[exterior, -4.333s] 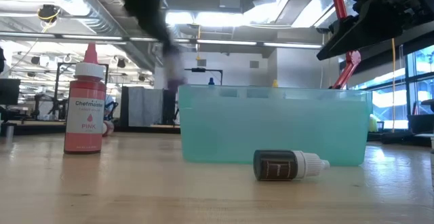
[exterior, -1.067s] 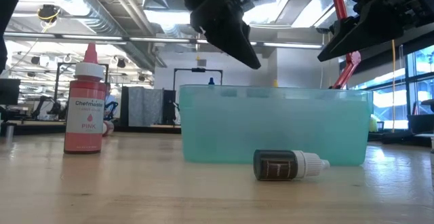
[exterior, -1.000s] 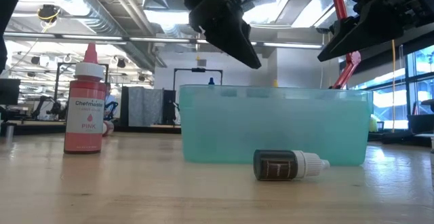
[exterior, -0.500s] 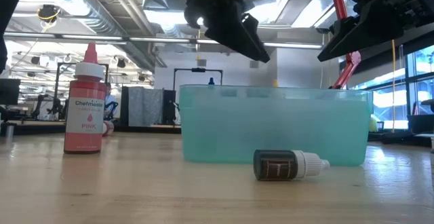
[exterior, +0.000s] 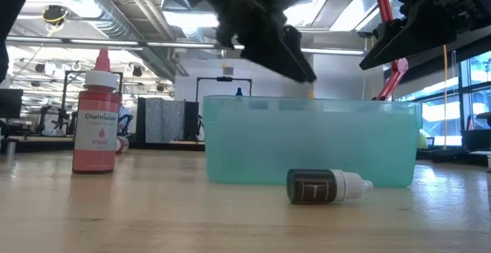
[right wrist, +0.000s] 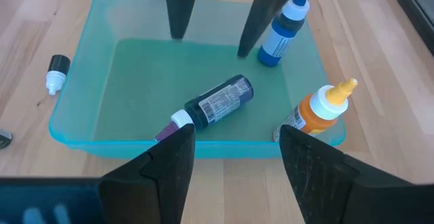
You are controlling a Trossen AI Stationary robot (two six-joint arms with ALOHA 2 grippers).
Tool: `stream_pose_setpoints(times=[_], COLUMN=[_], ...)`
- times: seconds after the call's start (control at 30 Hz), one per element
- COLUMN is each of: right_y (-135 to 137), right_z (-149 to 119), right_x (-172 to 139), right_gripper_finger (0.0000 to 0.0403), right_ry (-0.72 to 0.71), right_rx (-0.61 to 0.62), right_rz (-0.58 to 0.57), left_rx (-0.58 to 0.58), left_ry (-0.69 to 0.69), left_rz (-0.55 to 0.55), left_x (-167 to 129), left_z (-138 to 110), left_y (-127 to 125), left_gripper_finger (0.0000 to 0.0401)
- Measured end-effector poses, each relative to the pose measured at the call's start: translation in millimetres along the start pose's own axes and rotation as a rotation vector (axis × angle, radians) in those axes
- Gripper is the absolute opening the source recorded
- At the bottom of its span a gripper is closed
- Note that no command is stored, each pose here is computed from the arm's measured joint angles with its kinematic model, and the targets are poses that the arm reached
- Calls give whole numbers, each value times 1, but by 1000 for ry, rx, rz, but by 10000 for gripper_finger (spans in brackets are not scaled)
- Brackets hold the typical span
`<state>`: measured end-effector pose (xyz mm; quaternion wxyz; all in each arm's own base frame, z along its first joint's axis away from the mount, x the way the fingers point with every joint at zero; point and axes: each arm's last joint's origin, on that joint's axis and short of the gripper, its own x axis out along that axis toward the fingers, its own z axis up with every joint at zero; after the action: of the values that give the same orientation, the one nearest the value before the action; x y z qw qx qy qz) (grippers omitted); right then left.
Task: Pick & Place food coloring
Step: Put the large violet food coloring bottle into the green bin
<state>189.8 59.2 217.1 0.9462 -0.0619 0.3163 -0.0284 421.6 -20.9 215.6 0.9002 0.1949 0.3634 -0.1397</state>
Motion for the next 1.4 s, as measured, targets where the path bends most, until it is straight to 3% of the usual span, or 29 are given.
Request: stream_pose_setpoints(times=[0.37, 0.7, 1.2, 1.4], right_y=[0, 0, 0, 0], right_z=[0, 0, -1, -1], right_x=[0, 0, 0, 0], right_gripper_finger=[218, 218, 218, 218], right_ry=[1, 1, 6, 6], right_rx=[-1, -1, -5, -6], right_rz=[0, 0, -1, -1], left_rx=[38, 40, 50, 71], left_ry=[117, 196, 230, 270], left_rz=[-48, 5, 61, 95], left_x=[50, 65, 68, 62], left_z=[-31, -43, -44, -31], left_y=[-7, -8, -9, -11], left_gripper_finger=[266, 260, 133, 121])
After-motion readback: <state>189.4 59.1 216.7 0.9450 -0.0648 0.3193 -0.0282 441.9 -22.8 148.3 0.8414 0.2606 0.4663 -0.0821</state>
